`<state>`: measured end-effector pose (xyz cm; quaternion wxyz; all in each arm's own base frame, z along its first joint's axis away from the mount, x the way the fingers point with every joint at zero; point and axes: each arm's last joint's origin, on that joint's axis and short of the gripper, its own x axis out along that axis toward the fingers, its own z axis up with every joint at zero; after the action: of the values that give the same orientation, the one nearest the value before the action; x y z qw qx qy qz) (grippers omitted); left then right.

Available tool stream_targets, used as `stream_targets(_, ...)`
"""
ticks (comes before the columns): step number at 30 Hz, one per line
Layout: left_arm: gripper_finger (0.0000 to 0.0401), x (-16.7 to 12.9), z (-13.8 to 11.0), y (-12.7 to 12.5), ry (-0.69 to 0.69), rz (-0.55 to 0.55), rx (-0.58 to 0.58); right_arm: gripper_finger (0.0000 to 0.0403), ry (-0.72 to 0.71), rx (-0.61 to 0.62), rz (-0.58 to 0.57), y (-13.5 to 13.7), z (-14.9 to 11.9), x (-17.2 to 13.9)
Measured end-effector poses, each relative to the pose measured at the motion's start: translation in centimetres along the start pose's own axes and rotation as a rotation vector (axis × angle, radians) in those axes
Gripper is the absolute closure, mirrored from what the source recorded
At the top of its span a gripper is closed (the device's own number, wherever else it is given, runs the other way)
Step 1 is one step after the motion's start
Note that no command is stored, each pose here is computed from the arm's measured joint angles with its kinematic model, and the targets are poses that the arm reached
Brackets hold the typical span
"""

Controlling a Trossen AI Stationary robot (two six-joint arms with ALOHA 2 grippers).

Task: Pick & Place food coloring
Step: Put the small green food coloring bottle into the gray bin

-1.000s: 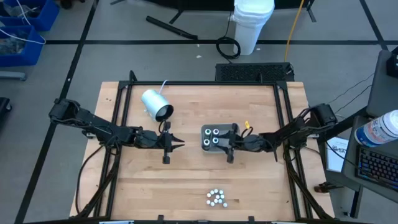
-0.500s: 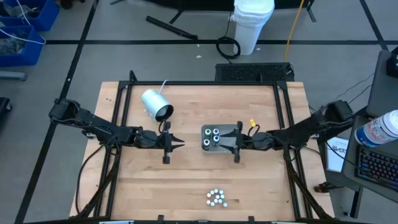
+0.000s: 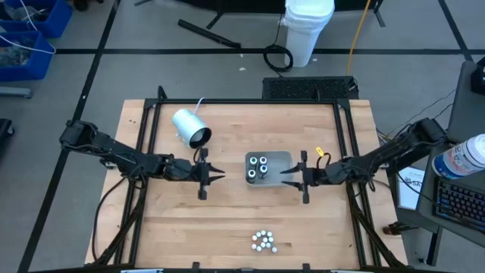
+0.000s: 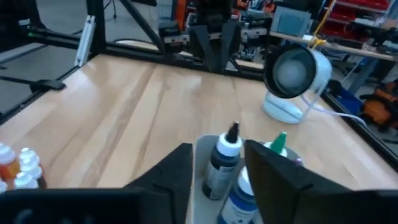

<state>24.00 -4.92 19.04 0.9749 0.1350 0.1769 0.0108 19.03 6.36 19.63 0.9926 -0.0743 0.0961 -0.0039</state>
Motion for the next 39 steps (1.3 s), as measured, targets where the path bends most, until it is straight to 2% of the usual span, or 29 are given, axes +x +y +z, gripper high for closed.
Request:
stream_targets(6, 0.0339, 0.0, 0.1, 0.0, -0.010, 0.002, 0.021, 0.0375, 0.001, -0.054, -0.007, -0.3, -0.3, -0.6)
stream_targets(8, 0.0339, 0.0, 0.1, 0.0, -0.010, 0.001, 0.026, 0.0395, 0.010, -0.075, -0.006, -0.4, -0.3, -0.7)
stream_targets(16, 0.0339, 0.0, -0.3, 0.1, 0.035, 0.051, 0.087, 0.0376, 0.016, -0.115, -0.002, -0.4, -0.4, -0.8)
stream_targets(21, 0.0339, 0.4, -1.1, -0.2, 0.089, 0.036, -0.040, 0.0386, 0.071, -0.196, 0.005, -0.3, -0.9, -0.7)
stream_targets(25, 0.0339, 0.4, -1.0, -0.1, 0.079, 0.041, -0.071, 0.0398, 0.046, -0.195, 0.016, -0.1, -0.8, -0.6)
stream_targets(31, 0.0339, 0.4, -0.5, -0.1, 0.030, 0.047, -0.089, 0.0400, -0.029, -0.184, 0.183, 0.8, -0.4, -0.5)
stream_targets(39, 0.0339, 0.5, -0.5, 0.0, 0.031, 0.049, -0.043, 0.0402, -0.032, -0.126, 0.208, 0.9, -0.6, -0.5)
